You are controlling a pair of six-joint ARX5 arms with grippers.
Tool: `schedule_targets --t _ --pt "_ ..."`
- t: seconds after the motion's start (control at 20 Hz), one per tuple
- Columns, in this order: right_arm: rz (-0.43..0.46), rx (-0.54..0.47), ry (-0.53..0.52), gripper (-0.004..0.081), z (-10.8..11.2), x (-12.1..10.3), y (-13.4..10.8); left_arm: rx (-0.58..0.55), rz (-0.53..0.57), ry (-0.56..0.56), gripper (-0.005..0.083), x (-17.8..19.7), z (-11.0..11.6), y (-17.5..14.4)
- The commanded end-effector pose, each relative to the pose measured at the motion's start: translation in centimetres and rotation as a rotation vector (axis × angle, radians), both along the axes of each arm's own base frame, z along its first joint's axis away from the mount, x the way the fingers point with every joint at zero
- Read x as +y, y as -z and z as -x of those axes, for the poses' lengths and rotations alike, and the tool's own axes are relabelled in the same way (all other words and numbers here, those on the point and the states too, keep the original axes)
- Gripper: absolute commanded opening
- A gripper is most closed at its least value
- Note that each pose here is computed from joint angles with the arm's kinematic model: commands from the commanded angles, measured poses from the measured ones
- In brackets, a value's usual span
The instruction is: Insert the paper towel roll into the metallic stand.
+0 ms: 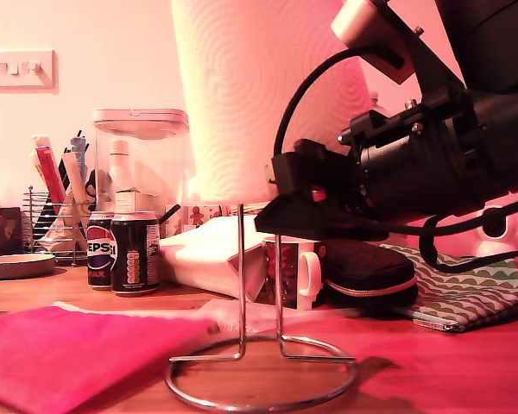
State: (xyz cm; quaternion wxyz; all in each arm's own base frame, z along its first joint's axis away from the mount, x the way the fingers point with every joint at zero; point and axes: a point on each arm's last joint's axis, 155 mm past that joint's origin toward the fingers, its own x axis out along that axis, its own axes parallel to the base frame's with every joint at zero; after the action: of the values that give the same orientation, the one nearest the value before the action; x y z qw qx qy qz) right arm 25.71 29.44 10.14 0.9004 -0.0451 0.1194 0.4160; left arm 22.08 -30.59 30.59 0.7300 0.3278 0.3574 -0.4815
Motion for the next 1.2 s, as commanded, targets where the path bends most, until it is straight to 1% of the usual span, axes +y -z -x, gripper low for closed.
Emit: schedule_targets --t 0.0,0.15,0.25,0.35,0.5,0.55,0.7,0.85,1.0,1.15 --pt "-0.029 -0.043 -0.025 0.0183 0.1 1.0 -1.8 -0.016 -0.019 -0.004 -0.0021 -0.2 -0.7 0.7" --pt "-0.018 -0.036 -0.025 0.0189 0.4 0.7 -1.2 -0.024 -0.025 -0.001 -0.0021 -0.1 -0.8 0.7" --pt "0.004 -0.02 -0.025 0.0196 0.8 0.1 -0.1 -0.024 -0.026 -0.002 -0.0021 -0.1 -0.9 0.7" --pt "0.005 -0.021 -0.016 0.0196 1.2 -0.6 0.5 -0.026 -0.027 -0.003 -0.0022 0.0 -0.9 0.7" --pt "-0.062 -0.042 -0.007 0.0196 1.8 -1.2 -0.4 -0.026 -0.027 -0.003 -0.0022 -0.1 -0.9 0.7" --pt "-0.071 -0.044 -0.003 0.0196 2.1 -1.5 -0.4 -0.026 -0.027 -0.003 -0.0021 0.0 -0.9 0.7" --pt "-0.046 -0.025 0.01 0.0196 2.6 -2.3 0.8 -0.026 -0.027 -0.003 -0.0022 -0.1 -0.9 0.7" --pt "-0.041 0.006 0.014 0.0196 3.3 -2.8 1.8 -0.026 -0.027 -0.003 -0.0021 -0.1 -0.9 0.7" --pt "-0.079 0.029 0.022 0.0196 3.8 -2.9 1.7 -0.027 -0.027 -0.002 -0.0022 -0.1 -0.9 0.7" --pt "-0.105 0.077 -0.001 0.0196 5.3 -2.7 2.2 -0.027 -0.028 -0.003 -0.0021 0.0 -0.9 0.7"
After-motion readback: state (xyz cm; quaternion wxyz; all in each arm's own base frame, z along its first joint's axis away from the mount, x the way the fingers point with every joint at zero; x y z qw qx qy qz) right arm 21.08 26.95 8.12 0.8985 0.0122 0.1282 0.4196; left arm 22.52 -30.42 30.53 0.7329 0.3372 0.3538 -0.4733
